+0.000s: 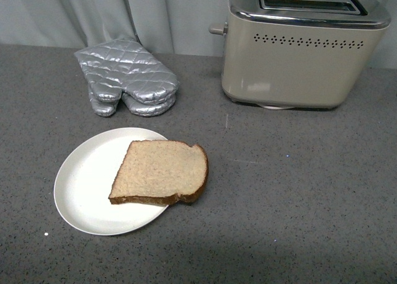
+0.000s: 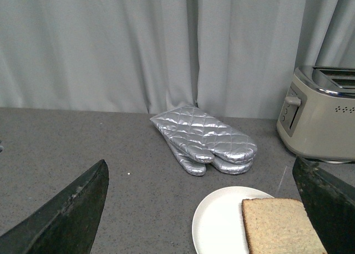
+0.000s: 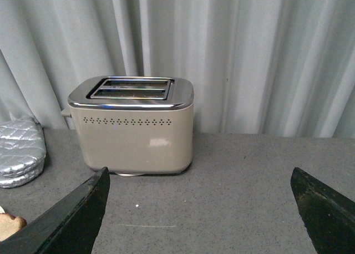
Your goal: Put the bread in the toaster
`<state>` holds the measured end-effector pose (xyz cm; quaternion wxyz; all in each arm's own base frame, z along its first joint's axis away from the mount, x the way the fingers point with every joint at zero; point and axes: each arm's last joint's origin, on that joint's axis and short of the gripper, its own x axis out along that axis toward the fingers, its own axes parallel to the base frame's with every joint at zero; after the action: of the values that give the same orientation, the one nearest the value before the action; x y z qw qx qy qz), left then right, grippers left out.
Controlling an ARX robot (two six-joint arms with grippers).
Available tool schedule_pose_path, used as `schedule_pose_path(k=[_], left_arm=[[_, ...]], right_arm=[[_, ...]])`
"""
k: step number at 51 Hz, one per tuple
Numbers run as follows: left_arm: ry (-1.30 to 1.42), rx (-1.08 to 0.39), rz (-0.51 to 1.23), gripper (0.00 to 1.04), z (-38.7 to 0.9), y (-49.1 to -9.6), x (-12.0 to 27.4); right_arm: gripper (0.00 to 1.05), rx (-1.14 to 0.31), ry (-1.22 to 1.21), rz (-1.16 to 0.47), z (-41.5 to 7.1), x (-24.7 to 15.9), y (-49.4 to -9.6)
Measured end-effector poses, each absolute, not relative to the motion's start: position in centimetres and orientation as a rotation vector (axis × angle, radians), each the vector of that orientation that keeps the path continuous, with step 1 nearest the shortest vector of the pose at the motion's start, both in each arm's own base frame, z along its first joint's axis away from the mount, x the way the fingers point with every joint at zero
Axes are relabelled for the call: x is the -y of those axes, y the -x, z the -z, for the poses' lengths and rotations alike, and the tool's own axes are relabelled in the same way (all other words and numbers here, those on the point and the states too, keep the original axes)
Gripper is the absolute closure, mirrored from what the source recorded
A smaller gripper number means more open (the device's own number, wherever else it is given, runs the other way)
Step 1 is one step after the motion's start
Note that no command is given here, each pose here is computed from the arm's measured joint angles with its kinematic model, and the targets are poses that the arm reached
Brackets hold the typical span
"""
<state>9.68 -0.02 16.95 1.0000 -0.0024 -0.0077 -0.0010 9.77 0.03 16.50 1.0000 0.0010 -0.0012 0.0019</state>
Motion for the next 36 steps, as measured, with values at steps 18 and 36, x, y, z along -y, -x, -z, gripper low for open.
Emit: schedule_pose_path(k=[18,36], left_arm=[[0.005,0.015,0.002,0.07,-16.95,-9.68,0.02],[0.005,0.015,0.002,0.07,-16.95,-9.68,0.02]], right_arm=[[0.10,0.002,-0.002,-0.004,-16.50,-0.03,-9.77],[0.10,0.002,-0.002,-0.004,-16.50,-0.03,-9.77]])
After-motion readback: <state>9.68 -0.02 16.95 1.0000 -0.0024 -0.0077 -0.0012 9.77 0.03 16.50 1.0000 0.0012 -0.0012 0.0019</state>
